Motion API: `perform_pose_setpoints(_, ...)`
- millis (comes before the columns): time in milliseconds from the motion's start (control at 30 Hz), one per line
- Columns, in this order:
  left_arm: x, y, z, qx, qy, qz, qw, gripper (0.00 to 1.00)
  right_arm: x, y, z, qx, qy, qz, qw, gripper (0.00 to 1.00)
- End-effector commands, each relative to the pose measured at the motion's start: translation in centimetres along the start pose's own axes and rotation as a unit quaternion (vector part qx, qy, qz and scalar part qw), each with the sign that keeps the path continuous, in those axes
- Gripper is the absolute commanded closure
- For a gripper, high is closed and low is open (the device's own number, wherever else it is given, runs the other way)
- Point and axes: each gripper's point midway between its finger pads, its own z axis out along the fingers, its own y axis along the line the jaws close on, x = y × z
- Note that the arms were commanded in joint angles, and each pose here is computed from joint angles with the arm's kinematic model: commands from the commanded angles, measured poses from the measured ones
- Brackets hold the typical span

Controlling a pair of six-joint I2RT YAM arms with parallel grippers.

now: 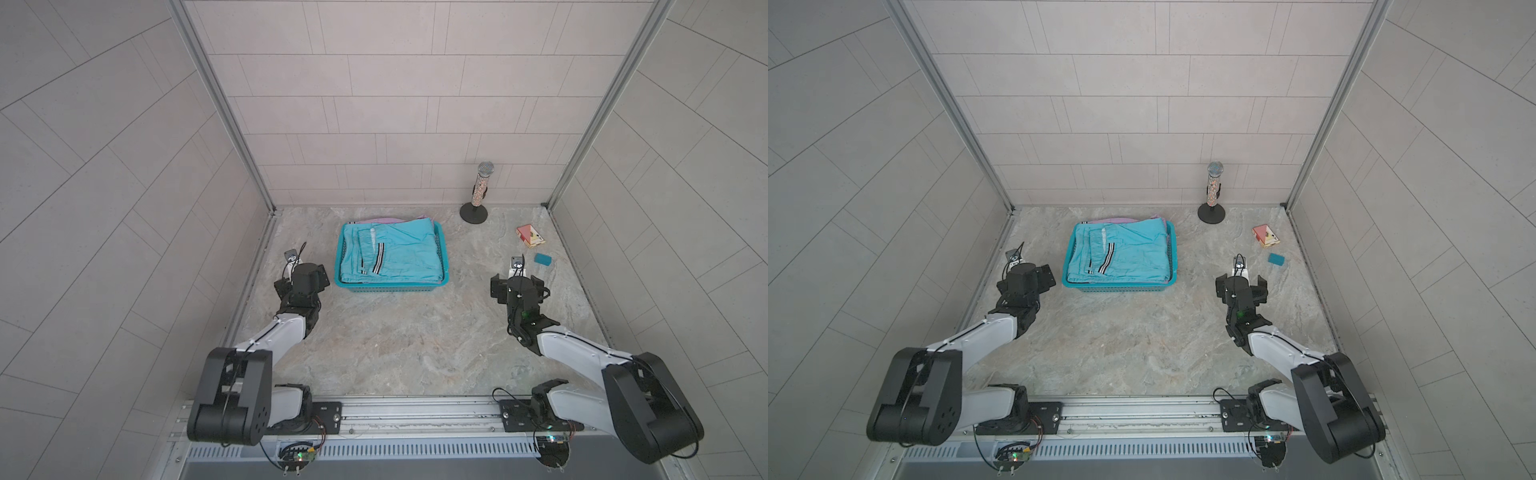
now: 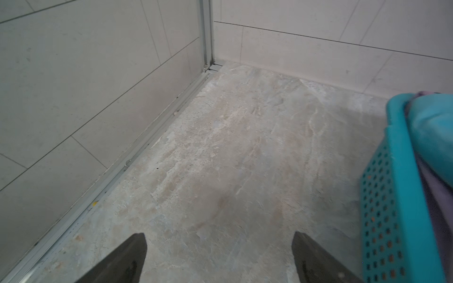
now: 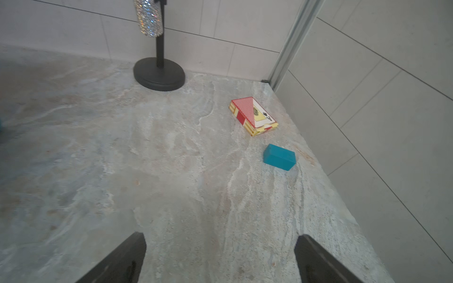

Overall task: Put the folded long pants in the basket
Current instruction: Reset both arms

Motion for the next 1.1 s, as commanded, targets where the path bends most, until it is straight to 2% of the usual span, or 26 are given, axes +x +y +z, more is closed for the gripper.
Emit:
perform_pose_setpoints(0,-4.1,2.0,-0.2,-0.056,-0.081,-0.021,0.995,0.00,-1.7,-2.4,-0.1,0.058,-0.083,0.044,0.994,0.00)
perform_pose_setpoints(67,-4.6,3.0,0.2,-0.069,-0.107,-0.047,0.991,0.00,-2.0,-1.8,0.4,0.043,-0.088,0.032,0.995,0.00)
perform_pose_setpoints(167,-3.5,2.8,0.6,-0.051,-0.057,-0.044,0.996,0.00,-1.1,-1.9,2.4,0.053,-0.062,0.021,0.996,0.00)
perform_pose_setpoints(233,-1.8,2.5,0.6,-0.039,-0.043,-0.017,0.998,0.00,-0.9,-1.6,3.6,0.039,-0.078,0.032,0.996,0.00)
perform_pose_setpoints(300,1.0,3.6,0.8,-0.061,-0.042,-0.028,0.997,0.00,-0.3,-1.6,4.0,0.028,-0.032,0.029,0.999,0.00)
perform_pose_setpoints(333,0.6,3.4,0.9,-0.048,-0.091,-0.044,0.994,0.00,-0.3,-1.6,4.4,0.026,-0.024,0.031,0.999,0.00)
perform_pose_setpoints(367,0.9,2.4,0.8,-0.012,-0.106,-0.033,0.994,0.00,-0.3,-1.4,4.9,0.018,-0.026,0.033,0.999,0.00)
perform_pose_setpoints(400,1.0,0.8,0.9,0.029,-0.089,-0.015,0.996,0.00,0.4,-1.3,5.5,0.012,-0.022,0.036,0.999,0.00)
perform_pose_setpoints(433,2.1,-0.1,1.5,0.041,-0.046,0.012,0.998,0.00,0.3,-1.6,5.5,0.013,-0.042,0.050,0.998,0.00)
perform_pose_setpoints(500,1.6,-1.8,2.5,0.059,-0.087,0.032,0.994,0.00,0.7,-1.7,5.6,0.016,-0.013,0.050,0.999,0.00)
perform_pose_setpoints(567,1.9,-1.7,2.6,0.049,-0.034,0.042,0.997,0.00,0.6,-1.7,5.6,0.016,-0.013,0.050,0.999,0.00)
perform_pose_setpoints(600,2.4,-1.5,2.7,0.043,-0.026,0.044,0.998,0.00,0.4,-1.7,5.6,0.016,-0.030,0.051,0.998,0.00)
perform_pose_setpoints(667,1.7,-1.8,2.6,0.051,-0.076,0.035,0.995,0.00,0.4,-1.4,4.8,0.010,-0.044,0.046,0.998,0.00)
perform_pose_setpoints(767,2.0,-1.5,2.2,0.046,-0.039,0.040,0.997,0.00,0.2,-0.7,4.5,-0.015,-0.061,0.036,0.997,0.00)
perform_pose_setpoints(900,1.8,-1.4,2.2,0.050,-0.075,0.030,0.996,0.00,0.3,-0.3,5.2,-0.017,-0.034,0.031,0.999,0.00)
perform_pose_setpoints(1067,1.9,-1.3,2.3,0.043,-0.049,0.034,0.997,0.00,0.3,-0.3,5.2,-0.018,-0.035,0.032,0.999,0.00)
